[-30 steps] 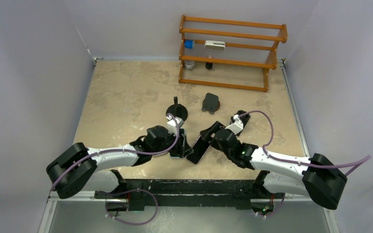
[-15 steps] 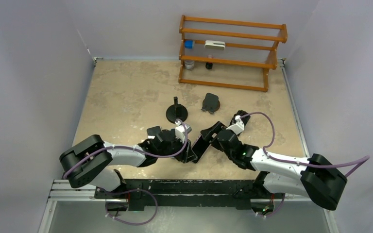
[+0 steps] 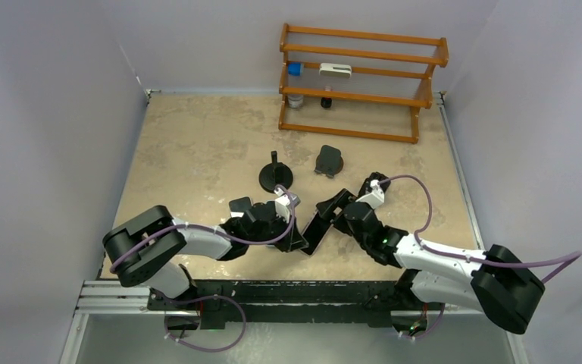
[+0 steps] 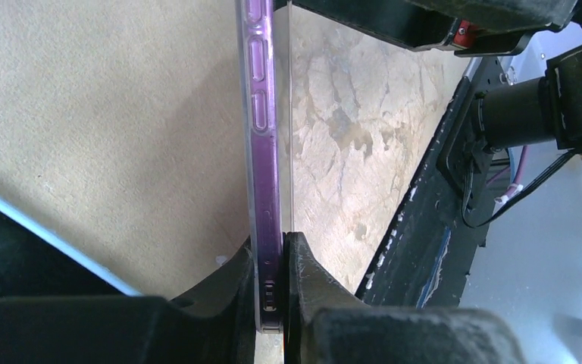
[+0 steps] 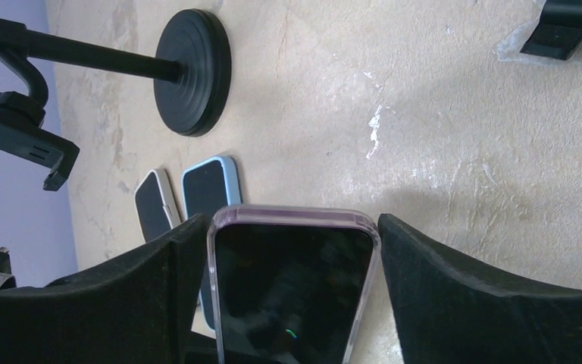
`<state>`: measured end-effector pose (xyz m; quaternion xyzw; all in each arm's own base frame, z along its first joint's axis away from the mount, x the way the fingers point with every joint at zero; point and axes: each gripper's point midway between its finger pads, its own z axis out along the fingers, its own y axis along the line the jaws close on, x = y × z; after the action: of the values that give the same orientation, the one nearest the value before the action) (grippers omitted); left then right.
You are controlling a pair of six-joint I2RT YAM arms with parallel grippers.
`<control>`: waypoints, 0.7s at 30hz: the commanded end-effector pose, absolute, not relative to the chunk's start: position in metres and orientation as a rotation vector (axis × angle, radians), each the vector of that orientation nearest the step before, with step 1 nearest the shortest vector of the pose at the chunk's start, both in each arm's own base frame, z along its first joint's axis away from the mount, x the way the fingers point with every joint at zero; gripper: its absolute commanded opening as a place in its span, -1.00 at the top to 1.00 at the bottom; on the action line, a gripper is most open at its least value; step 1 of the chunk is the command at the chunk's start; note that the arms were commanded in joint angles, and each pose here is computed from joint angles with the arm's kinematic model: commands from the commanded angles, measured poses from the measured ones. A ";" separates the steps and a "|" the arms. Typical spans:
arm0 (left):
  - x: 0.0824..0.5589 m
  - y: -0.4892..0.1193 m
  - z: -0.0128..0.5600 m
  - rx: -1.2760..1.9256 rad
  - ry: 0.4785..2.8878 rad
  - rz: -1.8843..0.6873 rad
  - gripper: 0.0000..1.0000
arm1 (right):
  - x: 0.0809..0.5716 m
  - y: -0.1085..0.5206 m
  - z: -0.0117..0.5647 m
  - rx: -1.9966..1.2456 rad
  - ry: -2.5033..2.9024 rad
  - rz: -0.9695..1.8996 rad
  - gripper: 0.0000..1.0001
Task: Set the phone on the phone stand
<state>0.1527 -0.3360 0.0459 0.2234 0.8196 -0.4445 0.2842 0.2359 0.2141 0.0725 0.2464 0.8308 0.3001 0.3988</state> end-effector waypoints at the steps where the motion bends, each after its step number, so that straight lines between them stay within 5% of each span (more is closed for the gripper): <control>1: 0.156 -0.343 0.054 0.745 2.087 -1.130 1.00 | 0.250 0.221 0.111 0.511 1.987 0.807 -0.83; 8: 0.180 -0.341 0.102 0.889 2.009 -0.930 1.00 | 0.269 0.196 0.173 0.181 1.873 0.509 -0.98; 21: 0.163 -0.311 0.204 1.331 1.773 -0.849 1.00 | 0.182 0.229 0.338 -0.408 1.414 0.969 -0.97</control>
<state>0.1712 -0.3214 0.1618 0.4580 0.7416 -0.3218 0.3697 0.2171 0.2059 0.2945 -0.0525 0.6697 0.3711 0.6411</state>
